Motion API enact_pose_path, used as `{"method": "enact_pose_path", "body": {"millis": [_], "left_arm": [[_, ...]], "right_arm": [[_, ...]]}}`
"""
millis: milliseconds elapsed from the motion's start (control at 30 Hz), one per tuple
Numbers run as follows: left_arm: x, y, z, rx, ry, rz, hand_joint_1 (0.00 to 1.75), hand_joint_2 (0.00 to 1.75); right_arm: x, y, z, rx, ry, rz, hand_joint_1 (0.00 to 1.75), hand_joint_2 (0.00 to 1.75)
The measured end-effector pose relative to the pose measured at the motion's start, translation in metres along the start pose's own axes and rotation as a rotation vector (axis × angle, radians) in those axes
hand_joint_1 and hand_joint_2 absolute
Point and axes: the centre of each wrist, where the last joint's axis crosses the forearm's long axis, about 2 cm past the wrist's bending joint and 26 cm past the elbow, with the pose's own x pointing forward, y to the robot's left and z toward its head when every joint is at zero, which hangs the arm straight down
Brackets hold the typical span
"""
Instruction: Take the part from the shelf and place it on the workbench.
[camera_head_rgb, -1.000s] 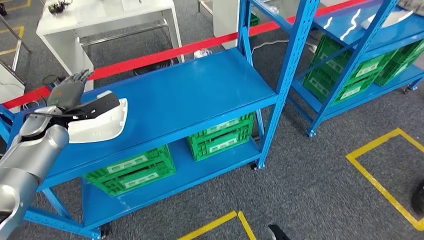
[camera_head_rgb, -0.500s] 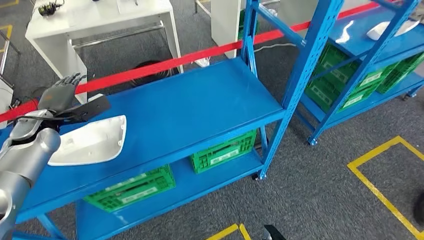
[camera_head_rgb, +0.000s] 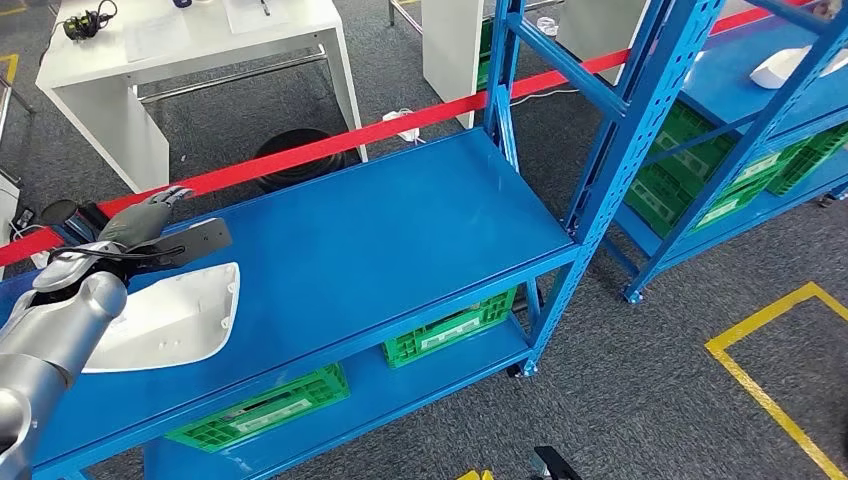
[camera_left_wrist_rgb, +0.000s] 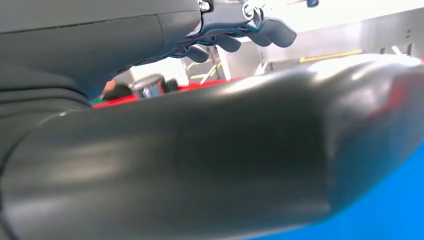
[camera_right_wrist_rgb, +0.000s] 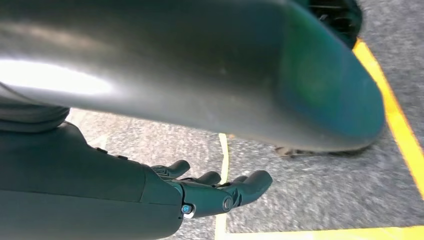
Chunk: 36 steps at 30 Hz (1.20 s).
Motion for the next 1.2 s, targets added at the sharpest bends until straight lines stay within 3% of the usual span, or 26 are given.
{"method": "enact_pose_path", "body": {"millis": [500, 633, 1200], "left_arm": [[-0.007, -0.023, 0.003, -0.163, 0.035, -0.036, 0.00, 0.00], [-0.005, -0.024, 0.002, -0.178, 0.039, -0.038, 0.00, 1.75], [0.004, -0.023, -0.001, -0.205, 0.026, -0.026, 0.00, 1.75]], "right_arm": [[0.004, -0.001, 0.000, -0.003, 0.002, -0.003, 0.00, 0.00], [0.005, -0.001, 0.000, -0.003, -0.002, -0.005, 0.00, 0.00], [0.005, -0.002, 0.000, -0.004, -0.010, -0.031, 0.00, 0.00]]}}
